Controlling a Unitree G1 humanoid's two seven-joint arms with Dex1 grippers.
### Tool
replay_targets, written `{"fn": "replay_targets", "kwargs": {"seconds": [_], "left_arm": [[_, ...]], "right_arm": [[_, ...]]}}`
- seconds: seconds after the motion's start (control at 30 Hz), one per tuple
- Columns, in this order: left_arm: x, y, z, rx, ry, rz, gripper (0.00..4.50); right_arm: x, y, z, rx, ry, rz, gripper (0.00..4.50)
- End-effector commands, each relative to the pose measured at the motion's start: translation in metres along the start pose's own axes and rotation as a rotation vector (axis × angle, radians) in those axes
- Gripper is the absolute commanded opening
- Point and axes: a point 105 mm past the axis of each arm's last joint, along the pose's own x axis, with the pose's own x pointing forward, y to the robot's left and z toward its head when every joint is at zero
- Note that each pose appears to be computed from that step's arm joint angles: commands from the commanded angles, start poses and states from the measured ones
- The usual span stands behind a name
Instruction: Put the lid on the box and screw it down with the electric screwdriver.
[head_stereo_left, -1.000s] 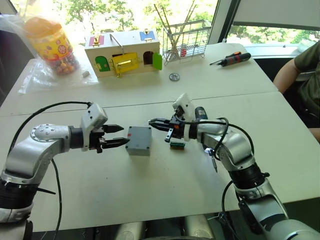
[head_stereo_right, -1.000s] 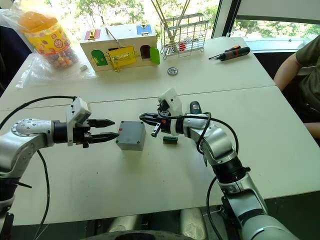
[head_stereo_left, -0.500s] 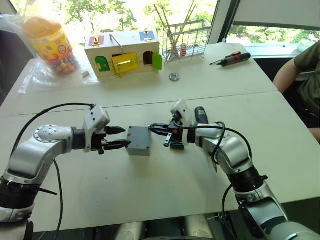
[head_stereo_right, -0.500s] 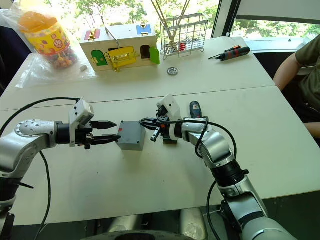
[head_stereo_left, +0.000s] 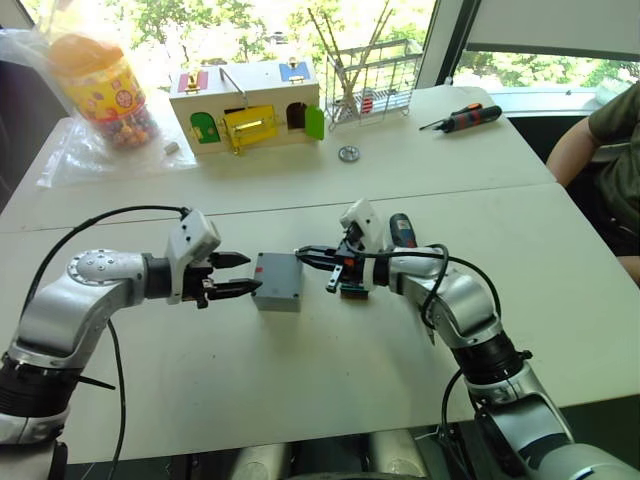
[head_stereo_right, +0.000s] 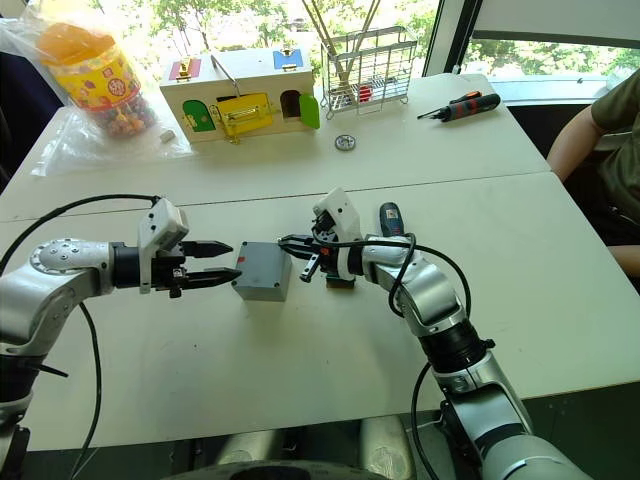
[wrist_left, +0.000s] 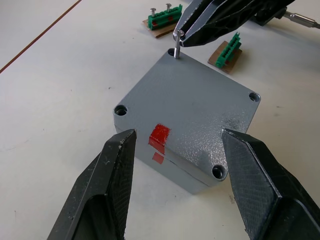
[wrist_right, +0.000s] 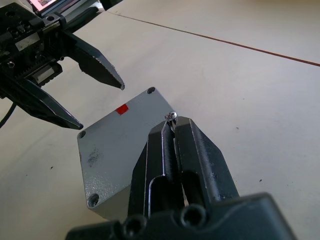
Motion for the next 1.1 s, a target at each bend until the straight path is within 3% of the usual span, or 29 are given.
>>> {"fn": "replay_targets", "kwargs": {"seconds": [0.03, 1.1], "left_arm": [[-0.001, 0.0, 0.01, 0.042, -0.023, 0.001, 2.76], [0.0, 0.001, 0.005, 0.044, -0.016, 0.001, 2.76]], "right_arm": [[-0.004, -0.004, 0.011, -0.02, -0.038, -0.02, 0.03], [0.004, 0.0, 0.0, 0.0, -0.009, -0.007, 0.03]]}}
